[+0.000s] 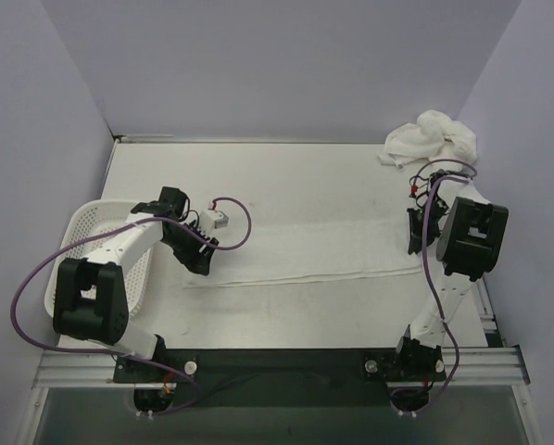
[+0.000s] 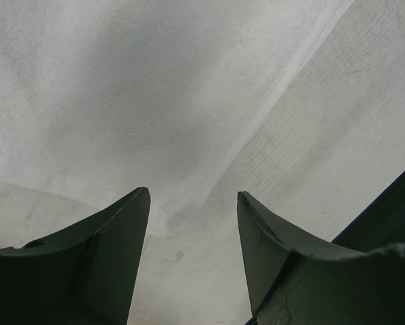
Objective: Roll the towels
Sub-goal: Fold the towel
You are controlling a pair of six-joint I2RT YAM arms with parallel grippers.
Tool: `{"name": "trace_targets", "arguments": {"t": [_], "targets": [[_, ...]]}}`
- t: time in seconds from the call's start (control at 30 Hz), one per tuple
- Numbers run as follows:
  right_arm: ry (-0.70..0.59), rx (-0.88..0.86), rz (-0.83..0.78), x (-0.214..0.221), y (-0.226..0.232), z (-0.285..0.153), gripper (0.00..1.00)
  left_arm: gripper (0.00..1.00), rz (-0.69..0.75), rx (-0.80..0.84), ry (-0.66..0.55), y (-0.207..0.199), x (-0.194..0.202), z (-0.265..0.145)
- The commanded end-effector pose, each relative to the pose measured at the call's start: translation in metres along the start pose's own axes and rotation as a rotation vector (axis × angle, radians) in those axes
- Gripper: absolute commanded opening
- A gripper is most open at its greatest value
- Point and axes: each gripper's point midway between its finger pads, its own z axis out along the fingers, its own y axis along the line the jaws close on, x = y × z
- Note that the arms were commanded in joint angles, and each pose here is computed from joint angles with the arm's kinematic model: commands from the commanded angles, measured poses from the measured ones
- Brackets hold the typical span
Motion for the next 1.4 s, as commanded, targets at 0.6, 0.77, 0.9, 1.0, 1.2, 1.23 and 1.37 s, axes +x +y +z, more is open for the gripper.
{"name": "trace_targets", "arguments": {"t": [0.6, 0.77, 0.9, 1.0, 1.2, 1.23, 1.37], "targets": [[-0.182, -0.135, -0.231, -0.010, 0.046, -0.121, 0.00, 0.94, -0.159, 0.023, -0.155, 0.001, -0.031, -0.014], [-0.162, -0.218, -0.312, -0.001, 0.109, -0.118, 0.00, 0.91, -0.259, 0.086, -0.167, 0.006, -0.031, -0.005], [-0.141, -0.331, -0.334, 0.004, 0.159, -0.105, 0.00, 0.82, -0.319, 0.122, -0.156, 0.007, -0.031, 0.006], [-0.133, -0.373, -0.358, 0.003, 0.189, -0.093, 0.00, 0.76, -0.340, 0.137, -0.151, 0.008, -0.033, 0.011], [-0.066, -0.406, -0.404, 0.014, 0.234, -0.068, 0.00, 0.68, -0.362, 0.144, -0.119, 0.011, -0.029, 0.020], [-0.065, -0.399, -0.410, 0.016, 0.237, -0.066, 0.00, 0.68, -0.362, 0.142, -0.117, 0.011, -0.029, 0.021], [-0.055, -0.393, -0.404, 0.023, 0.248, -0.057, 0.00, 0.68, -0.362, 0.139, -0.109, 0.011, -0.029, 0.022]]}}
